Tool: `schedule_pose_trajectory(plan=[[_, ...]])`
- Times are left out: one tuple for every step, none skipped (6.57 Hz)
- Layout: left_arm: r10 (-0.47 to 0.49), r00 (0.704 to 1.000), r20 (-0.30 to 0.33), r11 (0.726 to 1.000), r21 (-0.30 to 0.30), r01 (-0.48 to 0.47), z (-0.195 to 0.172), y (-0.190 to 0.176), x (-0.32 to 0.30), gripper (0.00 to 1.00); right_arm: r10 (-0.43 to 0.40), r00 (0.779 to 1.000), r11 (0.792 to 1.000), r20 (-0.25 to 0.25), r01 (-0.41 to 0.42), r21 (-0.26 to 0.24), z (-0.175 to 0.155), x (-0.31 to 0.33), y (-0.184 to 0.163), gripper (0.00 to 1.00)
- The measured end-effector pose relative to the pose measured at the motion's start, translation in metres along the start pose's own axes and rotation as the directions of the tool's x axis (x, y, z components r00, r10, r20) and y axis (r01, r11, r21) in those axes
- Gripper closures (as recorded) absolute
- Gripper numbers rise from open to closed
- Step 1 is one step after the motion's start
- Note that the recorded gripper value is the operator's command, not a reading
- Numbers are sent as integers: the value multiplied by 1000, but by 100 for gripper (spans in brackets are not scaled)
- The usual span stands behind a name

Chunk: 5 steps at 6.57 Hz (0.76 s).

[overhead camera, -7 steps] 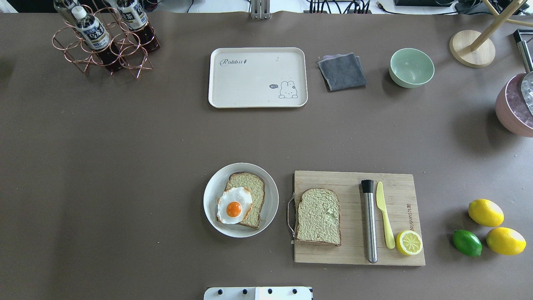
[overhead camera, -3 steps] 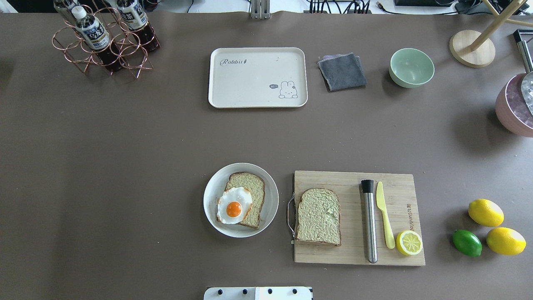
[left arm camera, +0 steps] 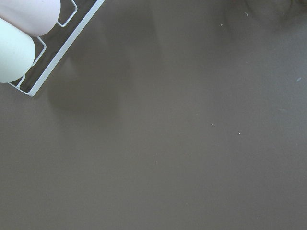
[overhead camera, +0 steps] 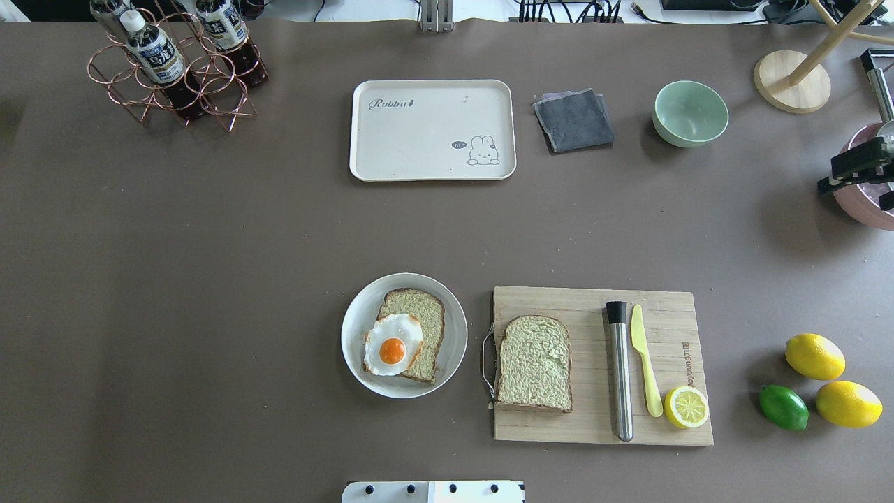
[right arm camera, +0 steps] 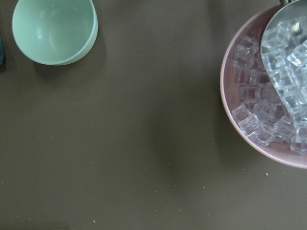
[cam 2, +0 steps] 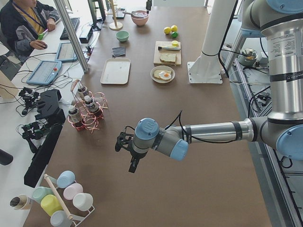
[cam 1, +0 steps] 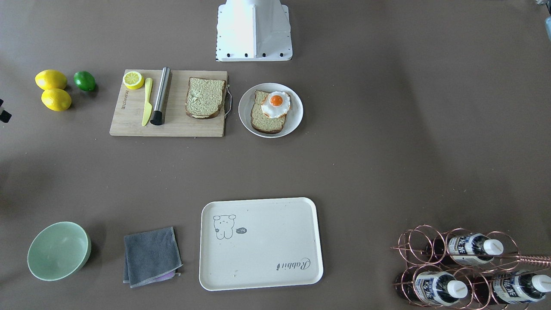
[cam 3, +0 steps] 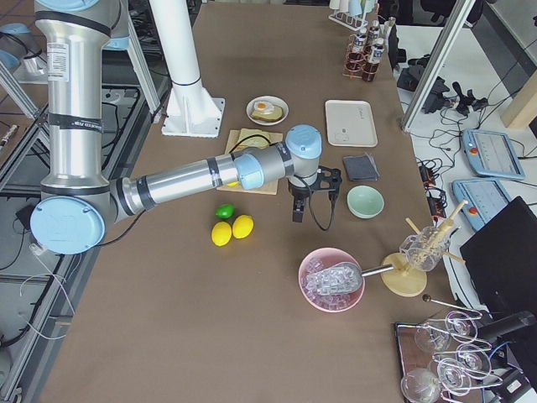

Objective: Make sandwich and place on tray
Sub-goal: 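Move the right gripper down over the bread slice on the cutting board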

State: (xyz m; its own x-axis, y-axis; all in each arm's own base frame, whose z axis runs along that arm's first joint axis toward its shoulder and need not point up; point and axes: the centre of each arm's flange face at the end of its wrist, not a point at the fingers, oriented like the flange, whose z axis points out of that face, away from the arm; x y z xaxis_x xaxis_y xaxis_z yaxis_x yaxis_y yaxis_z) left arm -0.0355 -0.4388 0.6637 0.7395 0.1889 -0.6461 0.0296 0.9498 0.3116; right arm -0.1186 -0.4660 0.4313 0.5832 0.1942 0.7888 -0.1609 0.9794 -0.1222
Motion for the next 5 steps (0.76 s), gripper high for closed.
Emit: schedule_pose_trajectory(plan=[[4, 1000, 0, 1000, -2, -4, 1, 0, 1, 2, 27, 999, 999, 28, -27, -19, 10, -64, 18, 0], [7, 1000, -1, 1000, -2, -7, 2, 0, 2, 2, 16, 999, 999, 47, -15, -32, 25, -126, 43, 0], [8, 1000, -1, 1000, -2, -8, 2, 0, 2, 2, -12, 998, 1000, 54, 13, -27, 42, -178, 77, 1], [8, 1000, 0, 1000, -2, -8, 2, 0, 2, 2, -21, 998, 1000, 52, 21, -8, 63, -220, 114, 7], [9, 1000, -1, 1000, 0, -9, 1, -1, 3, 2, -24, 998, 1000, 50, 24, -5, 86, -251, 151, 10]])
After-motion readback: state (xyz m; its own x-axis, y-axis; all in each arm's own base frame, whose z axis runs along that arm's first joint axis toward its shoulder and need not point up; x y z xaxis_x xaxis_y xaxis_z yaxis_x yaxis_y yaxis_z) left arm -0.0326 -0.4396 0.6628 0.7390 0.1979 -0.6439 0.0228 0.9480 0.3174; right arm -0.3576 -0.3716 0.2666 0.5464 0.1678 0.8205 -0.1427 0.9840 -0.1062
